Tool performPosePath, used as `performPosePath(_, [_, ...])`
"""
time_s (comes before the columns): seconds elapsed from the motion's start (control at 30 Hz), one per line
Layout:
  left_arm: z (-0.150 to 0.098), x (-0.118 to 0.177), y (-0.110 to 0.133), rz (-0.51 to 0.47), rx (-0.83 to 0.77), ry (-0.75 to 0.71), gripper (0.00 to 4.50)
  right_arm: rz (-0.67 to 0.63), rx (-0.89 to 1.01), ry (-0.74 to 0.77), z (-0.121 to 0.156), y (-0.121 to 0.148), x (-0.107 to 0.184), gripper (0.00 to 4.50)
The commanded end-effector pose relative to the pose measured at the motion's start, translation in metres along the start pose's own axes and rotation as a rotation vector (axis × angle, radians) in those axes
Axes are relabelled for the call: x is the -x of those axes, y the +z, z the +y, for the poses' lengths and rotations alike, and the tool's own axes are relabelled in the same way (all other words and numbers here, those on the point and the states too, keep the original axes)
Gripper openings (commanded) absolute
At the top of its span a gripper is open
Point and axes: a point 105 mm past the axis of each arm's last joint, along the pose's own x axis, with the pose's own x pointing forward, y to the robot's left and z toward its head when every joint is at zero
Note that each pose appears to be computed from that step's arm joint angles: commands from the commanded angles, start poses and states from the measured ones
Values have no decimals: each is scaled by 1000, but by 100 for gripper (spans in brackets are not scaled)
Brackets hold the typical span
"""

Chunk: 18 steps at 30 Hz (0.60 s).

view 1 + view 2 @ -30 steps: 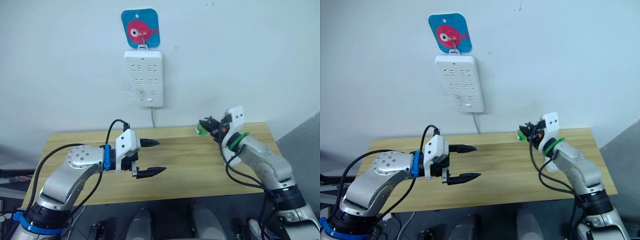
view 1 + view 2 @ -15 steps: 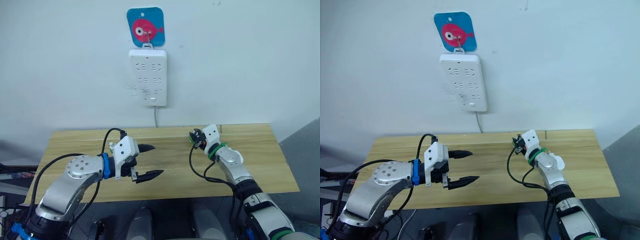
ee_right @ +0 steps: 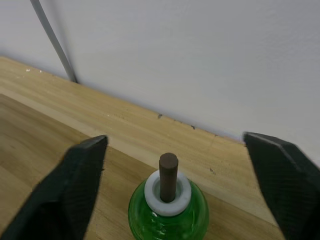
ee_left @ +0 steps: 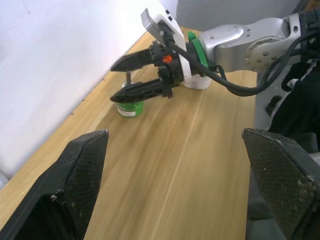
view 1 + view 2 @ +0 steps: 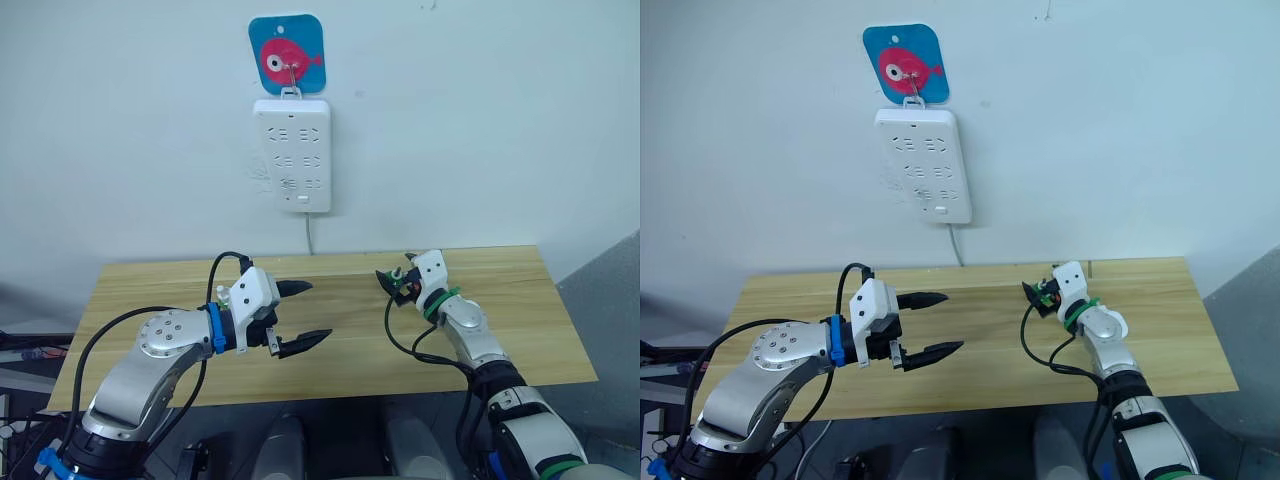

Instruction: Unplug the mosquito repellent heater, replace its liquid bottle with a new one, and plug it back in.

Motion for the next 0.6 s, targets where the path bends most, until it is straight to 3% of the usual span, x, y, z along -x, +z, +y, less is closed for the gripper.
performPosePath(0.03, [3, 4, 8, -23, -49, 41, 450, -101, 20, -3, -7, 32, 8, 445])
performPosePath(0.17, [18, 16, -4, -31, -9, 223, 450, -153, 125, 213, 19, 66, 33, 445])
performPosePath(0.3, [23, 38, -29, -5, 67, 412, 450, -113, 191, 439, 44, 90, 61, 445])
performPosePath(0.6, [10, 103, -87, 101, 255, 859, 450, 32, 326, 704, 60, 112, 96, 445])
